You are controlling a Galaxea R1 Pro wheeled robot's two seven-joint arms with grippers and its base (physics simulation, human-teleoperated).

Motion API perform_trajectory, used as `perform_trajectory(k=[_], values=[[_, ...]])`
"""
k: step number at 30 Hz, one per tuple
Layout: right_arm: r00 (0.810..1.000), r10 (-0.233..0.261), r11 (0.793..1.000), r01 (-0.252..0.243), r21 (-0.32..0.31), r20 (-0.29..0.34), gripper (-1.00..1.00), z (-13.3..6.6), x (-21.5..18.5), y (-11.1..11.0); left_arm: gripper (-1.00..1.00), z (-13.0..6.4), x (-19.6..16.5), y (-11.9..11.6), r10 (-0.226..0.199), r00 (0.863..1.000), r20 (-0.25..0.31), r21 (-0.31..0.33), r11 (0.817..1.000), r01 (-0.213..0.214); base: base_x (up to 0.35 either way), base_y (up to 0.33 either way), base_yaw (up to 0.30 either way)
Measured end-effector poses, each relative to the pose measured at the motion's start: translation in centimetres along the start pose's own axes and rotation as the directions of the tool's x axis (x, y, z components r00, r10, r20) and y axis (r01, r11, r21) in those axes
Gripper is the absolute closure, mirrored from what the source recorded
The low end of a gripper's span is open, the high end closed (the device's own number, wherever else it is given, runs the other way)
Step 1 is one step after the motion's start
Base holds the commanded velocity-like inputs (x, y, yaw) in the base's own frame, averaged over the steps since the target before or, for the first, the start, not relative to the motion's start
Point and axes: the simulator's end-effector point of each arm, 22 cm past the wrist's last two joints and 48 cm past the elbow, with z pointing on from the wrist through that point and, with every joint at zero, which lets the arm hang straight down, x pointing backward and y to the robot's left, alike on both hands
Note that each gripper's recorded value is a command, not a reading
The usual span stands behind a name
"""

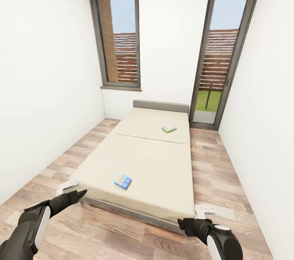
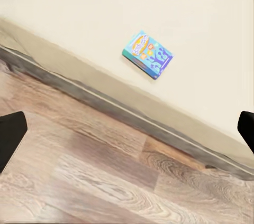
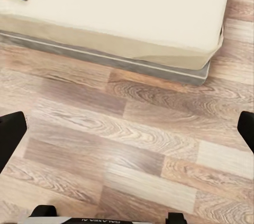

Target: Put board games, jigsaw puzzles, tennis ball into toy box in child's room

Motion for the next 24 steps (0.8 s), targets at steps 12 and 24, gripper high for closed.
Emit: perform_trajectory(k=[12,24], values=[[1.000,0.001,1.000,-0.001,-0.001,0.000,-1.00,0.01,0.00,0.02,-1.00,0.00,-0.18,-0.06,0.002,1.000,0.007,0.001,1.000,-0.002,0.000,0.000,0.292],[1.000,0.002,1.000,-0.002,-0.002,-0.001,-1.00,0.03,0.04,0.04,-1.00,-0.06,-0.32,-0.08,0.003,1.000,0.010,0.001,1.000,-0.003,0.000,0.000,0.292]])
